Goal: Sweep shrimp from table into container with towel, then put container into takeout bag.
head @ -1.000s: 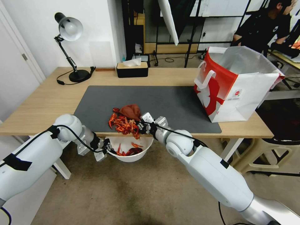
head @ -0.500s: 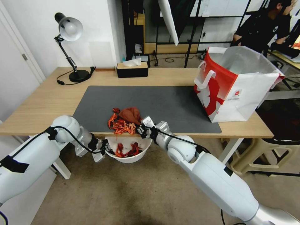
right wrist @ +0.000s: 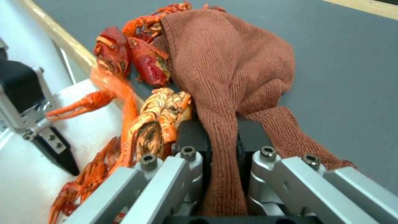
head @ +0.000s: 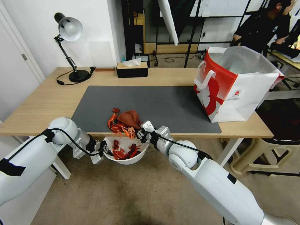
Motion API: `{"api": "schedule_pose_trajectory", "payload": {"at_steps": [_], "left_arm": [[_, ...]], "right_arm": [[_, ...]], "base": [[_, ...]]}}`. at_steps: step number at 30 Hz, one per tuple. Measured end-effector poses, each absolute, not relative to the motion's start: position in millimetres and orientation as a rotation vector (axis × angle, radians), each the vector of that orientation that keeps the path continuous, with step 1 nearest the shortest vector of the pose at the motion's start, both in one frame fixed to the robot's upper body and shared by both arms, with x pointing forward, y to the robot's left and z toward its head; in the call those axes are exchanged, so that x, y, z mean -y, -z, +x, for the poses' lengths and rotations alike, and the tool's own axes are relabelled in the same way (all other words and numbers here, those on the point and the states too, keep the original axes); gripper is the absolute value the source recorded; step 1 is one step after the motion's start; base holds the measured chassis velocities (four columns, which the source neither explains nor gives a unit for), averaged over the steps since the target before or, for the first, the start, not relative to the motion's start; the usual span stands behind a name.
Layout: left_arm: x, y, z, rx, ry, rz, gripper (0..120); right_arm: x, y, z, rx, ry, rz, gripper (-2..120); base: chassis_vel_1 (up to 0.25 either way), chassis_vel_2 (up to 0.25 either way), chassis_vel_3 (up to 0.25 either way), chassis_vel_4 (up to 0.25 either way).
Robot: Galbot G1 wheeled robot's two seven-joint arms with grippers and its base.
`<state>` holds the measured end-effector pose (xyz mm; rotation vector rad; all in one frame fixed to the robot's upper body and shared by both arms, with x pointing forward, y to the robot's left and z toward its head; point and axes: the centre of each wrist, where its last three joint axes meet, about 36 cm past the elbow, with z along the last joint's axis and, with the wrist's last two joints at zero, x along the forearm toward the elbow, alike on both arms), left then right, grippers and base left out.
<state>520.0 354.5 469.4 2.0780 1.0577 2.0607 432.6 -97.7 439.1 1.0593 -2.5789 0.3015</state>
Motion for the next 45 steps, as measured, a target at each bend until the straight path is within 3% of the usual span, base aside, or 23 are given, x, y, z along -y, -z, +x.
{"api": "schedule_pose_trajectory", "payload": {"at_steps": [33, 45], "left_arm": [[-361.5, -469.8, 523.0, -1.068, -2.073, 2.062, 0], [-365.3, -469.0, 520.2, -1.074, -2.077, 2.061, 0]], "right_arm": [[94.3, -437.4, 407.5, 2.549, -0.332, 1.173, 7], [94.2, -457.5, 415.6, 2.626, -0.215, 1.252, 7]], "base": [[0.000, 0.000, 0.000, 0.000], [0.000, 0.000, 0.000, 0.000]]}}
